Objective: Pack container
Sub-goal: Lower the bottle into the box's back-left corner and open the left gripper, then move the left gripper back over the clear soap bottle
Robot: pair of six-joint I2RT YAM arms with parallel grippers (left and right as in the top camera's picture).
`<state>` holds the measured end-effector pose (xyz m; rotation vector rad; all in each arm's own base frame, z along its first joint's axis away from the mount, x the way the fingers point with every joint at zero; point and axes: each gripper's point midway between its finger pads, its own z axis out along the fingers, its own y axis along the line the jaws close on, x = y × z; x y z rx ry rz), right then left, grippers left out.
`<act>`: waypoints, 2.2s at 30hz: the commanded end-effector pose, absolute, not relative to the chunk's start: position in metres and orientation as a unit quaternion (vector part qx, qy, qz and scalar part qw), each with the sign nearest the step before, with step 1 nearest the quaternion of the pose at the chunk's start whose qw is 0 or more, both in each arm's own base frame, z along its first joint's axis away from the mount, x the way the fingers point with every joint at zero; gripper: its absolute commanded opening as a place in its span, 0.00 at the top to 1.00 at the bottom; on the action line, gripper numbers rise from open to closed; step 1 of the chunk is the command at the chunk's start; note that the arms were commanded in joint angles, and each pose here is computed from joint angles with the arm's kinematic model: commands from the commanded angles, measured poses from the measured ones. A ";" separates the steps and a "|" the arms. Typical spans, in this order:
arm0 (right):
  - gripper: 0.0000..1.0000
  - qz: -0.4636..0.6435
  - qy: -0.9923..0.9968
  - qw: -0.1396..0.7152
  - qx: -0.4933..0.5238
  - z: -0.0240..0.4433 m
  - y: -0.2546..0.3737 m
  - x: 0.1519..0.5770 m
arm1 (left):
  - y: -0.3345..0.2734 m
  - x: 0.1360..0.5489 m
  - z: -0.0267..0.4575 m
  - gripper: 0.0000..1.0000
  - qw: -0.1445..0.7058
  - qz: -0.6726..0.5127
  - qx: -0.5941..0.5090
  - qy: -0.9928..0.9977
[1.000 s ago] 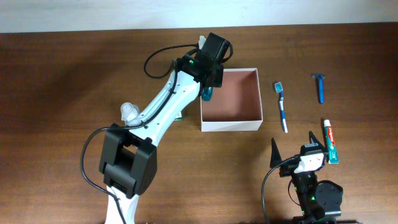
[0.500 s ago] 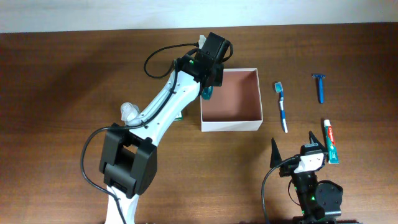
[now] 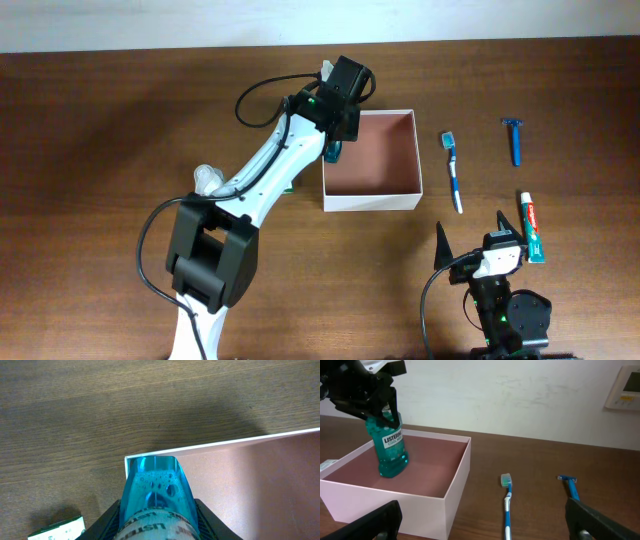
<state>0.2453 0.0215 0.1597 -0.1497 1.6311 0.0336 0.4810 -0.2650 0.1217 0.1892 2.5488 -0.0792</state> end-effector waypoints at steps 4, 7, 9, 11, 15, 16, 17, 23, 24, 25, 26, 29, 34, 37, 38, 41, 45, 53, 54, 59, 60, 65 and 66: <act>0.02 0.012 0.729 0.682 -0.060 0.158 0.019 0.245 | -0.260 0.489 0.130 0.66 0.303 -0.027 0.057 0.951; 0.02 0.012 0.729 0.682 -0.060 0.158 0.019 0.245 | -0.258 0.490 0.130 0.58 0.303 -0.027 0.055 0.951; 0.02 0.012 0.729 0.682 -0.060 0.158 0.019 0.245 | -0.258 0.490 0.130 0.45 0.303 -0.027 0.055 0.951; 0.02 0.012 0.729 0.682 -0.060 0.158 0.019 0.245 | -0.258 0.490 0.130 0.36 0.303 -0.027 0.055 0.951; 0.02 0.012 0.729 0.682 -0.060 0.158 0.019 0.245 | -0.257 0.491 0.130 0.28 0.304 -0.025 0.059 0.951; 0.02 0.012 0.729 0.682 -0.060 0.158 0.019 0.245 | -0.257 0.491 0.130 0.27 0.304 -0.024 0.064 0.950; 0.01 0.012 0.729 0.682 -0.060 0.158 0.019 0.245 | -0.257 0.491 0.130 0.27 0.304 -0.023 0.066 0.950; 0.02 0.012 0.729 0.682 -0.060 0.158 0.019 0.245 | -0.260 0.497 0.143 0.20 0.320 -0.021 0.092 0.943; 0.02 0.012 0.729 0.682 -0.060 0.158 0.019 0.245 | -0.262 0.499 0.148 0.20 0.326 -0.021 0.099 0.940; 0.02 0.012 0.729 0.682 -0.060 0.158 0.019 0.245 | -0.263 0.501 0.154 0.19 0.332 -0.022 0.104 0.937; 0.02 0.012 0.729 0.682 -0.060 0.158 0.019 0.245 | -0.264 0.503 0.161 0.18 0.339 -0.023 0.110 0.934; 0.02 0.012 0.729 0.682 -0.060 0.158 0.019 0.245 | -0.266 0.507 0.181 0.18 0.353 -0.025 0.118 0.928; 0.02 0.012 0.729 0.682 -0.060 0.158 0.019 0.245 | -0.267 0.507 0.221 0.17 0.372 -0.032 0.119 0.920; 0.02 0.012 0.729 0.682 -0.060 0.158 0.019 0.245 | -0.264 0.504 0.244 0.05 0.379 -0.035 0.117 0.917; 0.02 0.012 0.729 0.682 -0.060 0.158 0.019 0.245 | -0.263 0.501 0.251 0.01 0.380 -0.036 0.117 0.917; 0.02 0.012 0.729 0.682 -0.060 0.158 0.019 0.245 | -0.254 0.494 0.273 0.01 0.384 -0.036 0.113 0.916; 0.02 0.012 0.729 0.682 -0.060 0.158 0.019 0.245 | -0.235 0.481 0.299 0.01 0.384 -0.032 0.105 0.917; 0.02 0.012 0.729 0.682 -0.060 0.158 0.019 0.245 | -0.160 0.447 0.321 0.01 0.352 0.040 0.065 0.933; 0.01 0.012 0.729 0.682 -0.060 0.158 0.019 0.245 | -0.149 0.441 0.320 0.01 0.339 0.048 0.059 0.938; 0.02 0.012 0.729 0.682 -0.060 0.158 0.019 0.245 | -0.108 0.415 0.304 0.01 0.268 0.081 0.035 0.960; 0.02 0.012 0.729 0.682 -0.060 0.158 0.019 0.245 | -0.101 0.410 0.300 0.01 0.252 0.086 0.030 0.963; 0.02 0.012 0.729 0.682 -0.060 0.158 0.019 0.245 | -0.074 0.388 0.289 0.01 0.194 0.108 0.006 0.975; 0.02 0.012 0.729 0.682 -0.060 0.158 0.019 0.245 | -0.072 0.388 0.288 0.01 0.191 0.107 0.004 0.976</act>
